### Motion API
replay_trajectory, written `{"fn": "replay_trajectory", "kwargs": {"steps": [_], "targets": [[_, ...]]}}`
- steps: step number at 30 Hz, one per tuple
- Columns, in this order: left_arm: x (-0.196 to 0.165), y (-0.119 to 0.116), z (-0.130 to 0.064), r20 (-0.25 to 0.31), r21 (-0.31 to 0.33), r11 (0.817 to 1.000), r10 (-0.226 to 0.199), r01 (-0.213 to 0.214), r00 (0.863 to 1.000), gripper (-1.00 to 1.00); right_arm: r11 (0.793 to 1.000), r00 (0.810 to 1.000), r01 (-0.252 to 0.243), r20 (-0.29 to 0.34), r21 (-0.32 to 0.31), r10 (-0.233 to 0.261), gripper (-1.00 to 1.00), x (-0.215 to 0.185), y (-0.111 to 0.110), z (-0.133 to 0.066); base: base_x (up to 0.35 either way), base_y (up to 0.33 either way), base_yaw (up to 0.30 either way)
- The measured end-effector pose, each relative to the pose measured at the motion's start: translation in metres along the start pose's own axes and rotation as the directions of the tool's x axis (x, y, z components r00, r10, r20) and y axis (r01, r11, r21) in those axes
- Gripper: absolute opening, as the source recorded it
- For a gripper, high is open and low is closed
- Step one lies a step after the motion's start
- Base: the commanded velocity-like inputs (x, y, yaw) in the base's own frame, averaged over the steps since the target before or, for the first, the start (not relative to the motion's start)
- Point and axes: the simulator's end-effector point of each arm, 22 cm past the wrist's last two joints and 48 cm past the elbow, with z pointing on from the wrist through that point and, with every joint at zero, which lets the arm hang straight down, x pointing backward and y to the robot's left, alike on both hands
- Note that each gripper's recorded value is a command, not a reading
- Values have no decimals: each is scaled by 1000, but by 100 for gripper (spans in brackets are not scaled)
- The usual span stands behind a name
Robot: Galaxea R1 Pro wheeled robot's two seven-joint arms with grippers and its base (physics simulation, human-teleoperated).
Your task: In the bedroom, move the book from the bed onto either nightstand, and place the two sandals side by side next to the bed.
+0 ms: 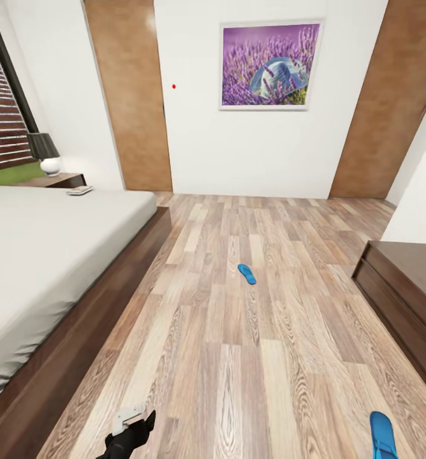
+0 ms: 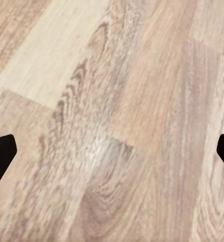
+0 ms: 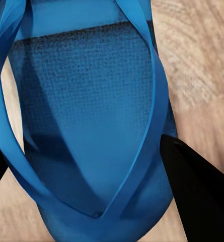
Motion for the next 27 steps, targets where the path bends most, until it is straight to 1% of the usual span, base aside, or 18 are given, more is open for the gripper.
{"fn": "replay_trajectory", "kwargs": {"steps": [20, 27], "targets": [[-35, -16, -12, 74, 32, 999, 3, -5, 997, 100, 1000, 997, -5, 72, -27, 7, -100, -29, 12, -13, 0, 0, 0], [-48, -22, -20, 73, 32, 999, 4, -6, 997, 100, 1000, 997, -5, 72, -27, 7, -100, -39, 17, -25, 0, 0, 0]]}}
